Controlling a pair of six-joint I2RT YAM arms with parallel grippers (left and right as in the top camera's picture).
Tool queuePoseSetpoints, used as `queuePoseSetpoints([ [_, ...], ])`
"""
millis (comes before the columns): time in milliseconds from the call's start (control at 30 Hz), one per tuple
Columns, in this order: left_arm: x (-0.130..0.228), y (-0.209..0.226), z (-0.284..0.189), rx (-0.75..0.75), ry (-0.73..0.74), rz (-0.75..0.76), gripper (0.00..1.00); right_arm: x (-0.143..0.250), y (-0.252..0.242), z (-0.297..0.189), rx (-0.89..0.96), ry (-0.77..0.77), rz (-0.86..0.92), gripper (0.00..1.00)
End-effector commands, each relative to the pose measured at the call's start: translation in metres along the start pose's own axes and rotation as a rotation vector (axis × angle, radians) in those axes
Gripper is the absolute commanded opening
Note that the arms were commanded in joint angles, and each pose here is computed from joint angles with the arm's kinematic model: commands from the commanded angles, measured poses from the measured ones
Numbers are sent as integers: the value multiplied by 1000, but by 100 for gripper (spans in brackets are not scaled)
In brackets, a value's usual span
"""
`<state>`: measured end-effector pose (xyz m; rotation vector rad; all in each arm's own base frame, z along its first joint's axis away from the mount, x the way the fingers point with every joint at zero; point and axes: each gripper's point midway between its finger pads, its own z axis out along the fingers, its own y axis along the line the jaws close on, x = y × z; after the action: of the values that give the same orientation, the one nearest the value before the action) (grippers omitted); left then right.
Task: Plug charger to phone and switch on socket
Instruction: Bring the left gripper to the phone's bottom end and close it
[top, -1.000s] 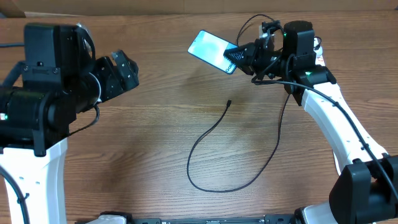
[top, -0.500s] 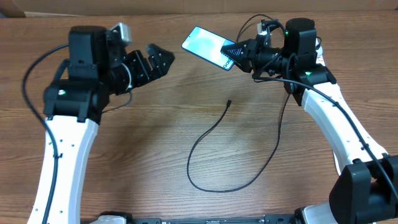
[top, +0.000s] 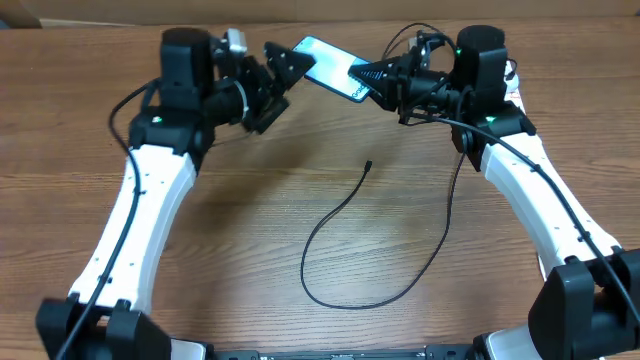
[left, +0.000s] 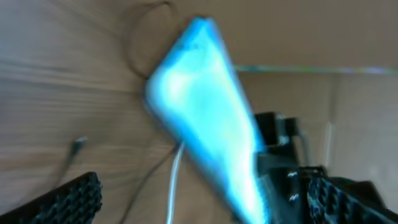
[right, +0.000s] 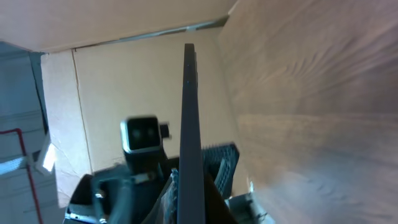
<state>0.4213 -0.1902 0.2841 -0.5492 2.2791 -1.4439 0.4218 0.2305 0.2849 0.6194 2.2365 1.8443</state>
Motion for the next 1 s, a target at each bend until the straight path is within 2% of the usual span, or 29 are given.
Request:
queuePoseSetpoints([
  [0, 14, -17, 13, 79, 86, -104, 98, 19, 24, -4, -42, 37, 17, 4],
  [233, 12, -19, 20, 81, 72, -195, 94, 19, 24, -2, -40, 33, 78, 4],
  [567, 12, -21, 20, 81, 77, -322, 66, 20, 23, 6, -32, 0, 154, 4],
  [867, 9, -19, 20, 76, 61, -341, 53, 26, 26, 12, -37, 8, 153, 4],
  [967, 8, -19, 20, 73, 52, -357, 53, 27, 26, 12, -36, 9, 154, 4],
])
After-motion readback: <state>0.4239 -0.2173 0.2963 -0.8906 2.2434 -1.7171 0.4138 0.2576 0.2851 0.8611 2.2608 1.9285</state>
